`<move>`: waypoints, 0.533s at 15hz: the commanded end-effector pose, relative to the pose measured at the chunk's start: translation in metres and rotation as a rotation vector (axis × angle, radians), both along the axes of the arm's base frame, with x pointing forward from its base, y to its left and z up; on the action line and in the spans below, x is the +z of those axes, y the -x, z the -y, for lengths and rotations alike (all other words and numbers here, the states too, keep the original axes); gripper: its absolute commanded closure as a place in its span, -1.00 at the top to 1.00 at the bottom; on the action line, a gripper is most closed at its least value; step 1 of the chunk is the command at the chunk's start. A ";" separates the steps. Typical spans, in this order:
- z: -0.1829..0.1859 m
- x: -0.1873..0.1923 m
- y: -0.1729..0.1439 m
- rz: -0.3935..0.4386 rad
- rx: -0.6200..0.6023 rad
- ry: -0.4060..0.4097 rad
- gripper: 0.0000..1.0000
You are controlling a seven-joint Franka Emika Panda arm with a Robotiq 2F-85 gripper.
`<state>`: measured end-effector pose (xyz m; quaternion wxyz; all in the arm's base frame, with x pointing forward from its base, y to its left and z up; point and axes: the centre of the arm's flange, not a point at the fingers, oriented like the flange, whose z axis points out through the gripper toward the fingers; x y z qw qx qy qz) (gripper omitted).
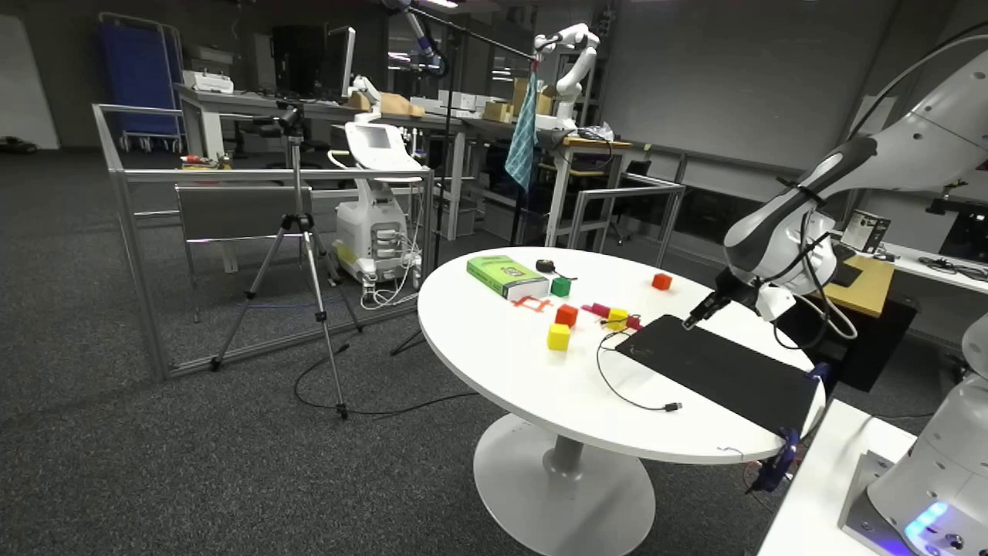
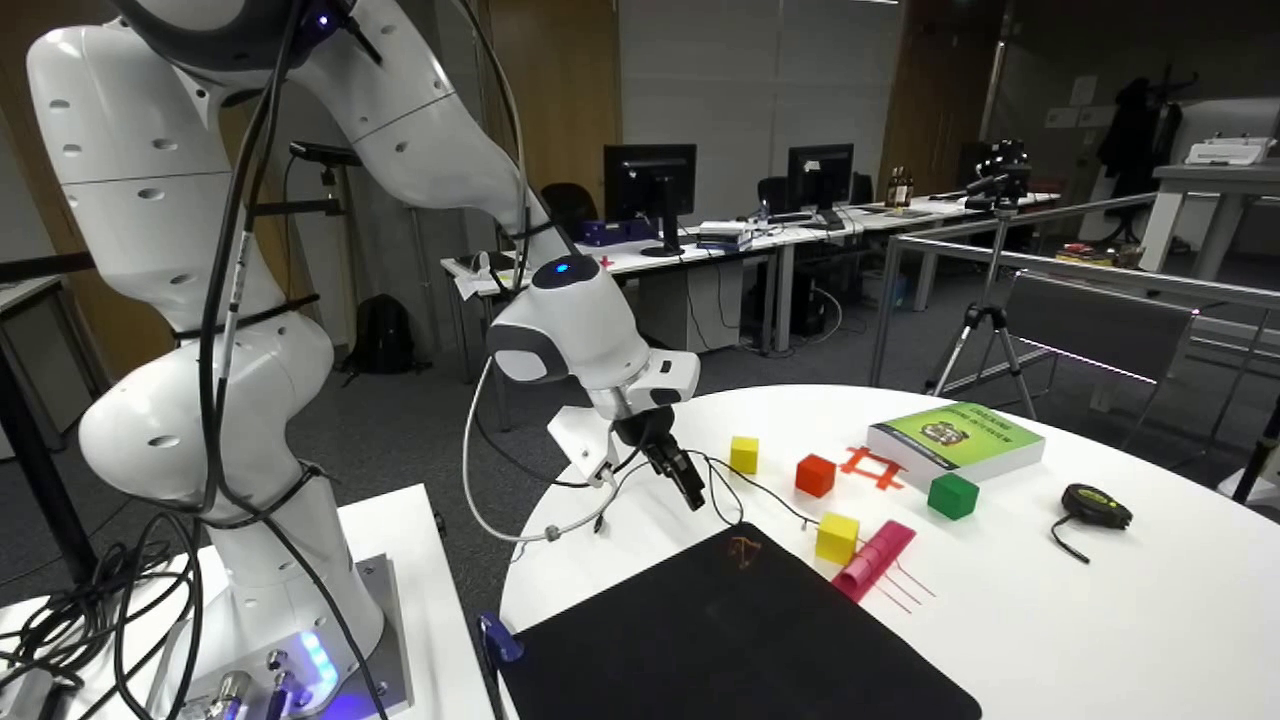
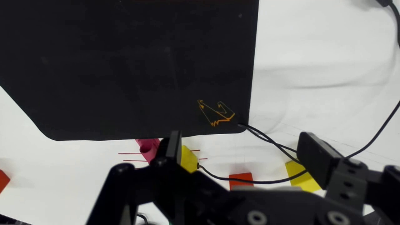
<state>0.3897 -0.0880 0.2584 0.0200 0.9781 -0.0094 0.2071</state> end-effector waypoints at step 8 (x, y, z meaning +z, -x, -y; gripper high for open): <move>-0.061 0.051 -0.127 0.038 0.571 0.287 1.00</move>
